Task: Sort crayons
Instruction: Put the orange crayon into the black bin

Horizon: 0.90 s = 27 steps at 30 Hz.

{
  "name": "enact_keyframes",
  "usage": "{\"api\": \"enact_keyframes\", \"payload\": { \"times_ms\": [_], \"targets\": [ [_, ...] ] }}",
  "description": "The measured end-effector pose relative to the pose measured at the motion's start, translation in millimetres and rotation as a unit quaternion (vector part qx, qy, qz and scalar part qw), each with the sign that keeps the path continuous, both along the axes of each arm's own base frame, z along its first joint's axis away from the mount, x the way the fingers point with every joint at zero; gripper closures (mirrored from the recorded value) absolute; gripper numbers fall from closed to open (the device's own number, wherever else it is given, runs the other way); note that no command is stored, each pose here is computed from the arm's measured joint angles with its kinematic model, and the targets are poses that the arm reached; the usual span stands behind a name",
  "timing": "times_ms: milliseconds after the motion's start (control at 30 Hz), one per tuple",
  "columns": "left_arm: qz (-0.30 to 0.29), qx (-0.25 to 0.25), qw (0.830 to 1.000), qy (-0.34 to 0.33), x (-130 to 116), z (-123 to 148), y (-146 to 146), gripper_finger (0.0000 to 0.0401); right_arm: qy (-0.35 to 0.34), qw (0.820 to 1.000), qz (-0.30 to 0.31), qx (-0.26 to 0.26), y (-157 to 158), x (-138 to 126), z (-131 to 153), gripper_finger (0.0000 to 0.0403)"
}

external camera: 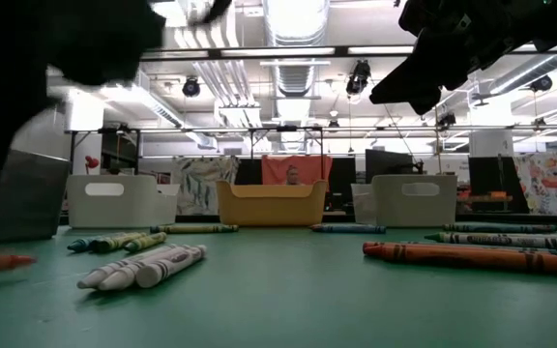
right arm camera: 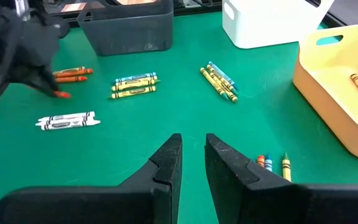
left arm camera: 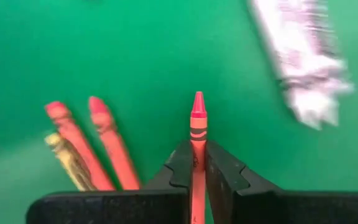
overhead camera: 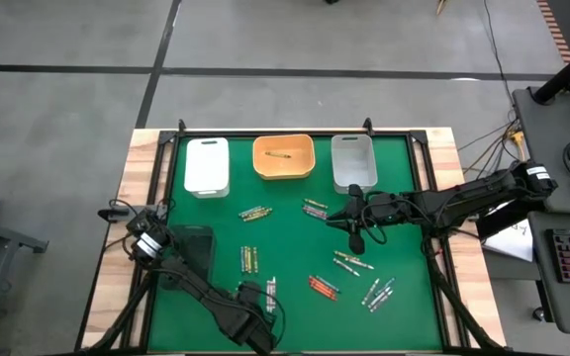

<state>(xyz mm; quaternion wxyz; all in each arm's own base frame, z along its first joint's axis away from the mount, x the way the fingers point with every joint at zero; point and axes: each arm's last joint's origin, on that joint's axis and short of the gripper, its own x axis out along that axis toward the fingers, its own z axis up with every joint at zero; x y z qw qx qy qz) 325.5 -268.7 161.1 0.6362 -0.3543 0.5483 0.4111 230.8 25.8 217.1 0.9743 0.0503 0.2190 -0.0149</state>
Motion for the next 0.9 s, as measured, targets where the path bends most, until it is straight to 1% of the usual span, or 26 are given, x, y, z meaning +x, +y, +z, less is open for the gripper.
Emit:
{"api": "enact_keyframes", "payload": {
  "times_ms": [133,333,400,467,567,700,900],
  "targets": [
    [-0.022,0.011,0.999,-0.025,-0.7,37.6,1.2,0.0400,0.000,1.000,0.000,0.000,0.0,0.0,0.0,0.0344],
    [-0.036,0.082,0.995,0.036,-20.6,84.9,19.1,0.0400,-0.001,1.000,0.000,0.000,0.0,0.1,0.2,0.0344],
    [-0.054,0.084,0.995,0.011,-25.4,95.9,23.8,0.0400,-0.004,1.000,0.000,0.000,0.0,0.3,0.6,0.0344],
    [-0.056,0.098,0.994,0.007,-33.9,100.9,32.0,0.0401,-0.006,1.000,0.000,0.000,0.0,0.4,1.1,0.0344],
    [-0.053,0.103,0.993,0.010,-48.3,108.6,45.2,0.0401,-0.005,1.000,-0.001,0.002,0.0,0.4,1.0,0.0344],
    [-0.035,0.106,0.994,0.008,-76.3,119.6,68.3,0.0401,-0.004,1.000,-0.003,0.006,0.1,1.0,2.9,0.0344],
    [-0.007,0.100,0.995,0.025,-120.5,120.0,104.7,0.0401,-0.019,1.000,-0.009,0.023,0.5,4.3,12.1,0.0344]
  ]
}}
